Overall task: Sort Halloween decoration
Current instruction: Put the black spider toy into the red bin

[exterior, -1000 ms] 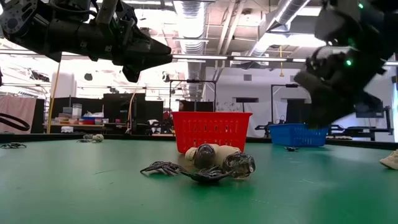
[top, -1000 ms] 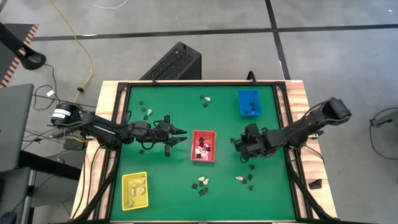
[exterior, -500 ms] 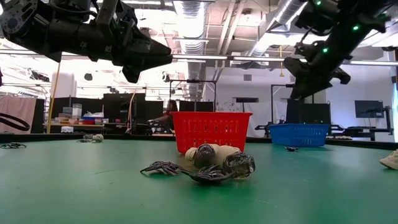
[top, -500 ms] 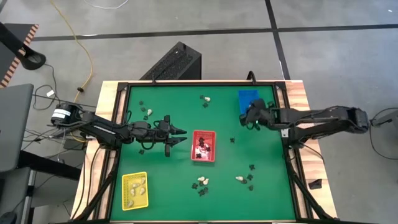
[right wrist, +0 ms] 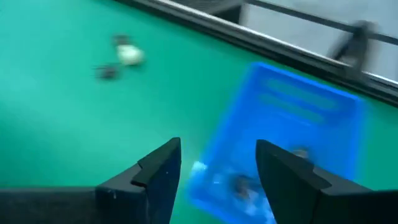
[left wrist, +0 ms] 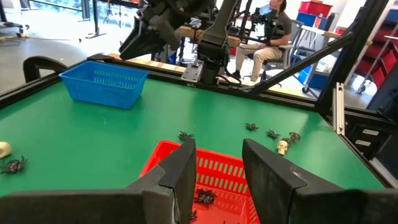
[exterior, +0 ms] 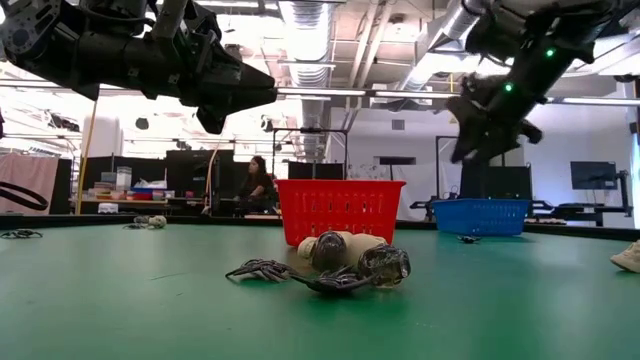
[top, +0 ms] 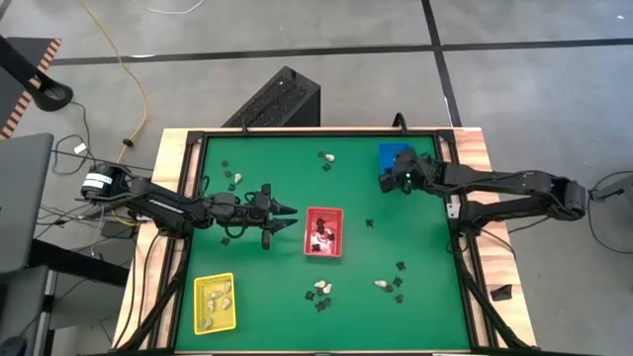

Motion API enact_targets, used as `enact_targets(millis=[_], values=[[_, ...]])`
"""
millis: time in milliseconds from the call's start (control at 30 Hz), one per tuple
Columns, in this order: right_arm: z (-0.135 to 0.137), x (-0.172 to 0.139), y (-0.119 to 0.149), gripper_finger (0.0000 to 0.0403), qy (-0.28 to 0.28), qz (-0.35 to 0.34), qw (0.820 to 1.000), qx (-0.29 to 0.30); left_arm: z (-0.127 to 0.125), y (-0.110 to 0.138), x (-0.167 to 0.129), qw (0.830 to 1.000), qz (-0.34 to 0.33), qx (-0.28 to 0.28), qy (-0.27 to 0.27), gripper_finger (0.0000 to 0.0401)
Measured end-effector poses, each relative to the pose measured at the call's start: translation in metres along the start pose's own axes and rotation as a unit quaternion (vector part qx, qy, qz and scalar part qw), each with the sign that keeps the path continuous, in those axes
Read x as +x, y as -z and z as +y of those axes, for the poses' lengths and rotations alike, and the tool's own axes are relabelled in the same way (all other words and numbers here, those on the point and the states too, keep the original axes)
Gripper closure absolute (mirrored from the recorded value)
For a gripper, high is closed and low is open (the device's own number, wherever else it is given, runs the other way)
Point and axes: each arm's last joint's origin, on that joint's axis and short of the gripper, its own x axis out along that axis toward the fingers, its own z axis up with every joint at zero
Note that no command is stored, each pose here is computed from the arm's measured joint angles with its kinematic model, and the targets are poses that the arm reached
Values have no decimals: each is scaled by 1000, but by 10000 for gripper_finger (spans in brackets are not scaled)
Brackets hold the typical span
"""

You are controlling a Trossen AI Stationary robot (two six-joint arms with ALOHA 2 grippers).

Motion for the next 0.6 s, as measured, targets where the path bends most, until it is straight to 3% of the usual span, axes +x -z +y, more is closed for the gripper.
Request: enact_targets(millis=[133, 300, 433, 600], values=[[21, -11, 7, 164, -111, 19, 993, -26, 0, 0, 0, 1000, 1, 2, 0, 283], [55, -35, 37, 164, -233, 75, 963, -109, 0, 1, 0, 1000, 8, 4, 1, 282], [77, -55, 66, 164, -273, 95, 943, -162, 0, 3, 0, 1000, 18, 11, -1, 282], [93, -79, 104, 164, -322, 159, 916, -182, 0, 3, 0, 1000, 18, 11, 0, 283]])
